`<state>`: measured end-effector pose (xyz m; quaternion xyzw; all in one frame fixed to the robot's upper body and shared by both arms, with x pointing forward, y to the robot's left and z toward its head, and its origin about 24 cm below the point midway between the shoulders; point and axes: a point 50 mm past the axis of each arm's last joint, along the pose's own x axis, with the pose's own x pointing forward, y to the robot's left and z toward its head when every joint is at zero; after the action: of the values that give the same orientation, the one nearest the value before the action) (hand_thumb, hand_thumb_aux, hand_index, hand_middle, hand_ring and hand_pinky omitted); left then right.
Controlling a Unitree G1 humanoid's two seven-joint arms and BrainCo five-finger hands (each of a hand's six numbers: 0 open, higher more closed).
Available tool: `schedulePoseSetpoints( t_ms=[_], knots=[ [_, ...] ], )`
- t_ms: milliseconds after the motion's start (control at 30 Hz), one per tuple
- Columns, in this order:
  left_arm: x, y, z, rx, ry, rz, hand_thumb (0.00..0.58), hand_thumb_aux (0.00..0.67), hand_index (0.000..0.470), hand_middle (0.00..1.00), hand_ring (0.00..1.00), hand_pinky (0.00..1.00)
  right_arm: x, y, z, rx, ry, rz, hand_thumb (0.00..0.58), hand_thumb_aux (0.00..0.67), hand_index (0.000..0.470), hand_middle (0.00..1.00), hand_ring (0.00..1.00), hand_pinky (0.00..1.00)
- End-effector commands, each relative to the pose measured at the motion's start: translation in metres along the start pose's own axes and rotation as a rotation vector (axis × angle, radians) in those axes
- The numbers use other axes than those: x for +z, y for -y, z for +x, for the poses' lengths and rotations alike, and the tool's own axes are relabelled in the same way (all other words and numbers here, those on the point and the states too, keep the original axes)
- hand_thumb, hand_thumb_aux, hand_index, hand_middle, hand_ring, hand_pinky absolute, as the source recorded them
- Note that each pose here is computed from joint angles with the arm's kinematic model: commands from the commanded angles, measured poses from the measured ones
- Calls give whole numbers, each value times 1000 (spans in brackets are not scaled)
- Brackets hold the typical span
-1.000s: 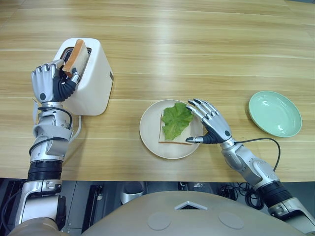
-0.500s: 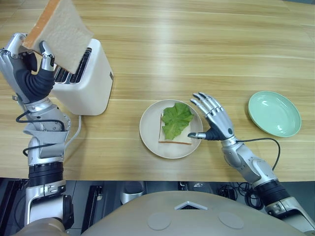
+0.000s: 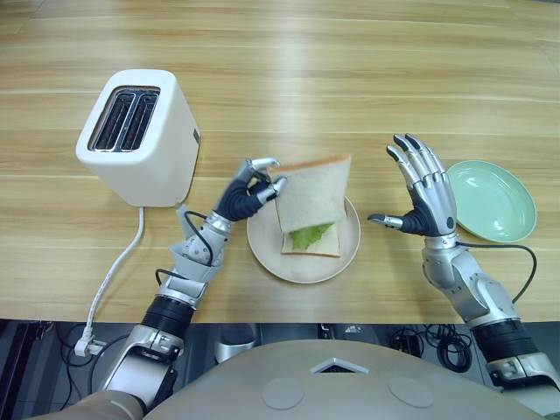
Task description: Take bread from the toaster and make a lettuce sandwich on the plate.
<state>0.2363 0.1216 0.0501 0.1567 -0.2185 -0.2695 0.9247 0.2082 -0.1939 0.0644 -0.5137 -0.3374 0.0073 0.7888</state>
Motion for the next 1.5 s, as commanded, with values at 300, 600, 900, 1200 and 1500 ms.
schedulePoseSetpoints(
  t_ms=[300,600,900,1200,1500],
  knots=[
    [-37,16,2,-273,-169,-157,580,670,460,1000,1000,1000,39,-15,-4,176,183,162,0,0,0,0,0,0],
    [-61,15,6,-252,-275,-108,580,670,460,1000,1000,1000,61,-30,-16,327,225,335,0,0,0,0,0,0],
    [-77,10,9,-213,-362,-84,580,670,460,1000,1000,1000,54,-72,-45,650,147,356,0,0,0,0,0,0],
    [-90,8,7,-168,-454,-52,556,533,366,1000,1000,1000,45,-112,-77,968,58,327,0,0,0,0,0,0],
    [-24,-46,25,177,-22,622,0,0,0,647,647,647,44,-113,-68,912,49,297,0,0,0,0,0,0]
  ],
)
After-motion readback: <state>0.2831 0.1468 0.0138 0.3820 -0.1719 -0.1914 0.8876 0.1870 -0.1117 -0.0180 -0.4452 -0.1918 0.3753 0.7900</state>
